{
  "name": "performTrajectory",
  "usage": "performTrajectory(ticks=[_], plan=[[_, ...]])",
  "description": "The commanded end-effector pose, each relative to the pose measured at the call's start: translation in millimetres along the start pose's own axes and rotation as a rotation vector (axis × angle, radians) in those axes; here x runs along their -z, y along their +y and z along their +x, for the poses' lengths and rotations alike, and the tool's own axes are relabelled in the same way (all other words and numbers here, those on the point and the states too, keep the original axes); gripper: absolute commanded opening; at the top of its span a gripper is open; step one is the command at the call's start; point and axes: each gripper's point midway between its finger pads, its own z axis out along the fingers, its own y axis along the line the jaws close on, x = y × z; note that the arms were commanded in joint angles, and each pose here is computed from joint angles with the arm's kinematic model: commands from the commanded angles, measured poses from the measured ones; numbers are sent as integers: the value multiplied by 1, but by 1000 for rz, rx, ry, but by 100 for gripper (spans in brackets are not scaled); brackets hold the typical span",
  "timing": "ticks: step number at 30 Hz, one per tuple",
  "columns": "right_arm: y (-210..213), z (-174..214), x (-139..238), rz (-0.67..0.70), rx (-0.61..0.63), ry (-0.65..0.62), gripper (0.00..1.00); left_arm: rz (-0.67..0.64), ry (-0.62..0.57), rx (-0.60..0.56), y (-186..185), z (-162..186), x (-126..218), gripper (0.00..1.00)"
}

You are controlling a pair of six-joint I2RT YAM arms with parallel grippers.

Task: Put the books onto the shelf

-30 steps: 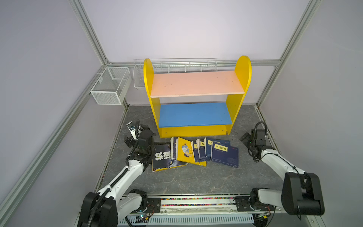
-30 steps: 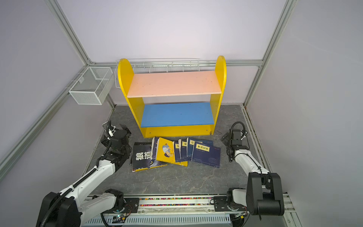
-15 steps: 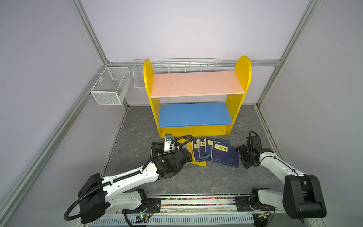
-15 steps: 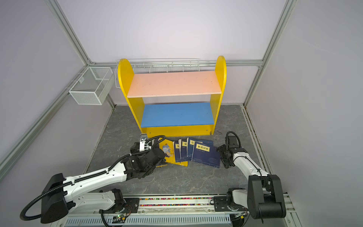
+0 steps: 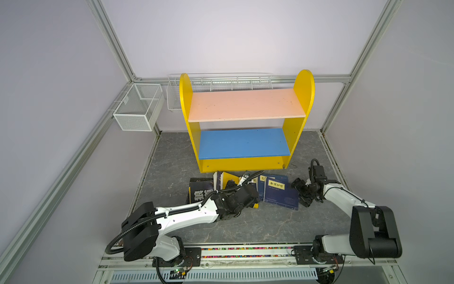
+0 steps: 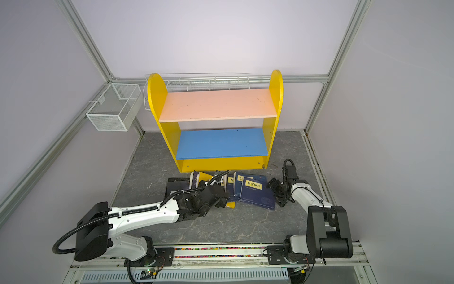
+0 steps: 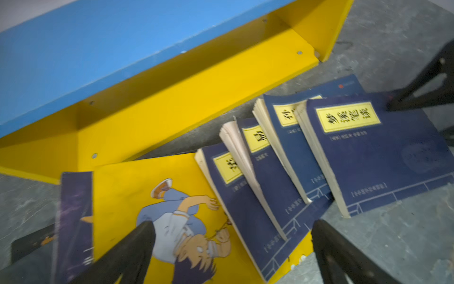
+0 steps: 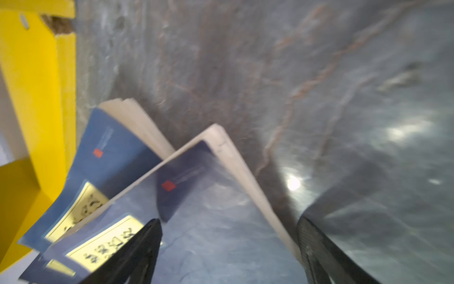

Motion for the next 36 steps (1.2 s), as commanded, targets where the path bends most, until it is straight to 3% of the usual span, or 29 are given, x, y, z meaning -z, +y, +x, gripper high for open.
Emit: performTrajectory(ticks=[1,4,14,20,28,36], plan=[[-29,36,-21,66,13,163,91,154,-21,-5,-29,-22,-1,99],[-7,37,-20,15,102,172,93,195,7,72,-22,-18,-9,99],[73,68,-15,-40,504,209,97,174,-30,416,53,-11,-12,100],[106,82,-13,-37,665,206,99,128,-23,495,84,9,-10,99],[89,59,-10,67,601,113,98,147,-12,409,79,0,-19,97],[69,38,-16,6,393,134,99,170,2,359,62,-33,-53,97]])
